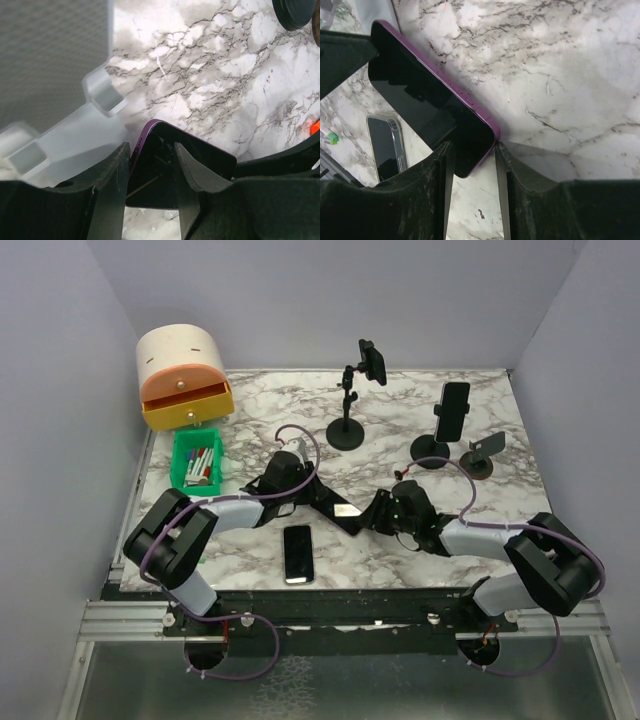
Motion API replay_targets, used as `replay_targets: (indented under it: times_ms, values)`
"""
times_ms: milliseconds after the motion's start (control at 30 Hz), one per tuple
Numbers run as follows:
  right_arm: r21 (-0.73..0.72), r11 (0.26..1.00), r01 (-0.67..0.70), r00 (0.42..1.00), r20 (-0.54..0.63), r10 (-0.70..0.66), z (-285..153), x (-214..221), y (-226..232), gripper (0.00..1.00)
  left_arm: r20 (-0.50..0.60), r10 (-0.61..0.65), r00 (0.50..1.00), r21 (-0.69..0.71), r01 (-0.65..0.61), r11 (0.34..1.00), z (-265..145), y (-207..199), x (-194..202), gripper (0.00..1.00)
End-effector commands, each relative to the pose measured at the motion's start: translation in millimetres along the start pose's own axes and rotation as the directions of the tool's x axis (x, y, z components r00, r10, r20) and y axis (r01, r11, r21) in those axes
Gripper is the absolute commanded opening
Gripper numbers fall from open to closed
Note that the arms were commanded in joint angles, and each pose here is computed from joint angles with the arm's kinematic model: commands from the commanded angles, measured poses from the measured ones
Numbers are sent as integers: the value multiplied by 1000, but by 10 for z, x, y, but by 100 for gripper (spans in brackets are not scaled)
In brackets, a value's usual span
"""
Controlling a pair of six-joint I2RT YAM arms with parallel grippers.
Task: Remove the phone from the phone stand
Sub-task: Adjust the phone at the center of the board.
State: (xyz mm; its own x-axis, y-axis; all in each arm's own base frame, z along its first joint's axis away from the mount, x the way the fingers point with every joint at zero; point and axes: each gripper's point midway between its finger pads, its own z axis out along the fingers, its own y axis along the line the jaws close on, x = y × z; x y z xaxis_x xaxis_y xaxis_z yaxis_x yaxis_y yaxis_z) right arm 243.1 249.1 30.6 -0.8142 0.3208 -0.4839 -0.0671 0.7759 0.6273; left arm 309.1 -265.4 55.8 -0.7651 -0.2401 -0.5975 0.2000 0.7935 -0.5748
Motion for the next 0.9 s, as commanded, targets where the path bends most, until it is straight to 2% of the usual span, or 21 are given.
replay_targets:
  times_ms: [0, 433, 533, 667, 800, 867]
  values:
    - [-26, 999, -34, 998, -50, 33, -88, 150, 49, 42, -64, 39, 997, 175, -27, 984, 101, -540, 167, 40]
    - [34, 999, 10, 999, -42, -9, -249, 191, -131, 52, -107, 60, 992, 161, -42, 986, 376, -534, 301, 41]
    - [55, 998, 41, 999, -36, -39, -313, 164, -160, 57, -105, 61, 993, 168, -43, 985, 378, -556, 286, 44]
    - [101, 988, 116, 993, -40, -113, -457, 108, -211, 78, -79, 78, 994, 188, -62, 980, 309, -633, 196, 56]
    - [161, 970, 183, 983, -19, -182, -632, 15, -302, 86, -63, 94, 994, 193, -81, 978, 232, -702, 107, 67]
    - [160, 962, 223, 974, -4, -225, -719, -49, -277, 89, -52, 97, 994, 201, -85, 976, 171, -750, 49, 82]
